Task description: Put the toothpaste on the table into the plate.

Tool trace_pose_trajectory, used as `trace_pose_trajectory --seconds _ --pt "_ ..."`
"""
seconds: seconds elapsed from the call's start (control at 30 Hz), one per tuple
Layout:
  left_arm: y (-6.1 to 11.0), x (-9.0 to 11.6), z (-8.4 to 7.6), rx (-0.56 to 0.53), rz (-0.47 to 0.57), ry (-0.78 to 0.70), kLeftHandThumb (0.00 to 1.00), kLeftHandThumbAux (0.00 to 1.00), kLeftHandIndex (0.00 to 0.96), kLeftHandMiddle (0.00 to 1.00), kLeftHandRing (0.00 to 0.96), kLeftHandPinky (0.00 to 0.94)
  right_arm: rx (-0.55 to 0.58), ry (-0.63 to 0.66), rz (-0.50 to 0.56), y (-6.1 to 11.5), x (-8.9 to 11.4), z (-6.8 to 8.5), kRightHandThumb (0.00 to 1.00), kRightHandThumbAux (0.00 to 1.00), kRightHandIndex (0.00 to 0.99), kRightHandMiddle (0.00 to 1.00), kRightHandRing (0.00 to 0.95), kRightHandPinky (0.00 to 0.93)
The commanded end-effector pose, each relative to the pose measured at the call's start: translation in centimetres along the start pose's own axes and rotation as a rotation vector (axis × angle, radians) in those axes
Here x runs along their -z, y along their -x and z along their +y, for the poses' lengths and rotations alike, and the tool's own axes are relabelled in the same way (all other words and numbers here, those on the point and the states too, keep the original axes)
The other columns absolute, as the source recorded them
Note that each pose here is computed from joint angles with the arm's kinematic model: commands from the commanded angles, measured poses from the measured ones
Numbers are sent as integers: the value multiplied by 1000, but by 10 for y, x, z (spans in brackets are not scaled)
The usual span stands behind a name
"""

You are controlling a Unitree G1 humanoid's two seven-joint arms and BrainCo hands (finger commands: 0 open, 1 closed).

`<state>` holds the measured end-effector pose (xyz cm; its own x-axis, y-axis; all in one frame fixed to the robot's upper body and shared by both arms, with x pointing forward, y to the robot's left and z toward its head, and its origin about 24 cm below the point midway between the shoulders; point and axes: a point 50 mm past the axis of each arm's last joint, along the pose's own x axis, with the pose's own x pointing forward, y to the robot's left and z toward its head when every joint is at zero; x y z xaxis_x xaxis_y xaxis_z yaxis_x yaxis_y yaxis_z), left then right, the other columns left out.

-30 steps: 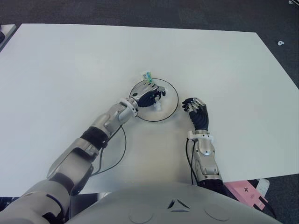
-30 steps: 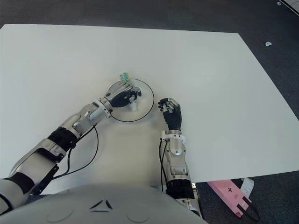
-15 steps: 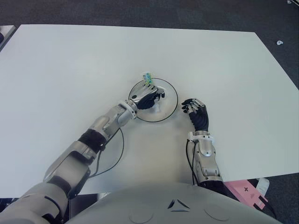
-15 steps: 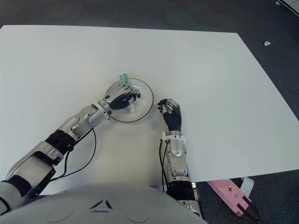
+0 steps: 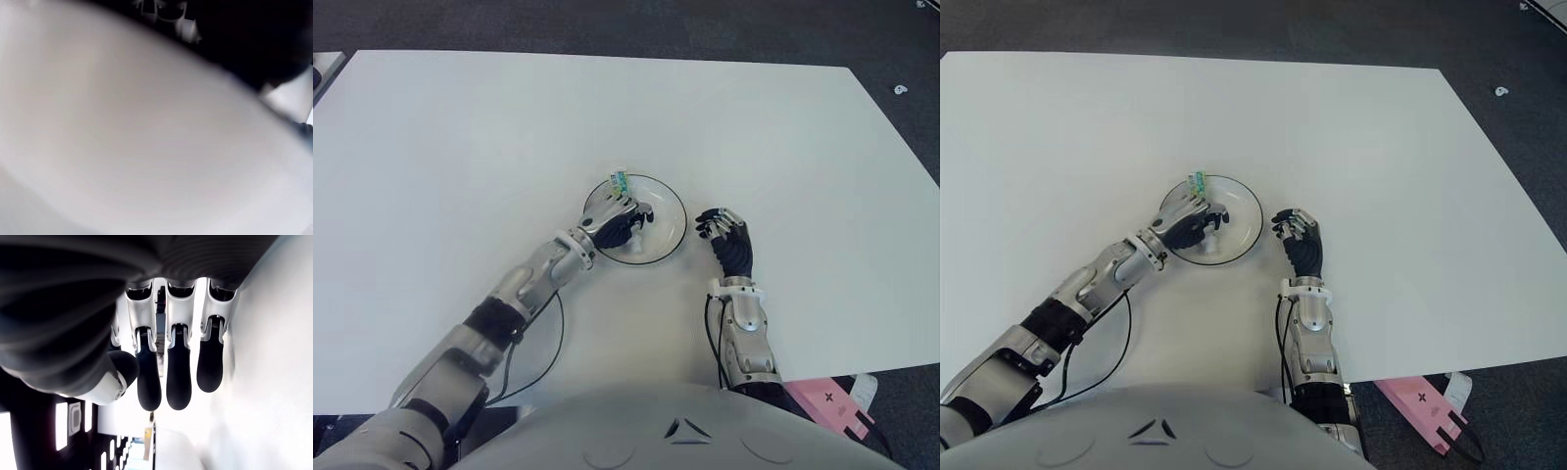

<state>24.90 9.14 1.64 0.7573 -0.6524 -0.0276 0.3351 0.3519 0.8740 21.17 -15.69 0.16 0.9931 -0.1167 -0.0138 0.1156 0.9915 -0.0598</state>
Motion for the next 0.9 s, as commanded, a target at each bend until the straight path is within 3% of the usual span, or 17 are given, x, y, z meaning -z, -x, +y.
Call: trace_pose_trajectory --seconds 0.03,0.23,0.47,0.9 --pt "28 13 -27 153 111 16 848 668 410 550 929 916 -10 8 99 10 19 -1 706 730 429 502 507 503" --pt "31 11 -25 145 115 35 849 668 410 551 929 914 -13 7 95 10 19 0 707 730 429 504 510 513" --pt "49 -10 5 142 97 57 849 667 411 552 926 911 -14 -9 103 10 18 0 707 731 429 501 507 510" --pt "58 -22 11 177 117 97 849 668 408 554 911 895 -21 -8 89 10 18 0 706 730 429 507 516 521"
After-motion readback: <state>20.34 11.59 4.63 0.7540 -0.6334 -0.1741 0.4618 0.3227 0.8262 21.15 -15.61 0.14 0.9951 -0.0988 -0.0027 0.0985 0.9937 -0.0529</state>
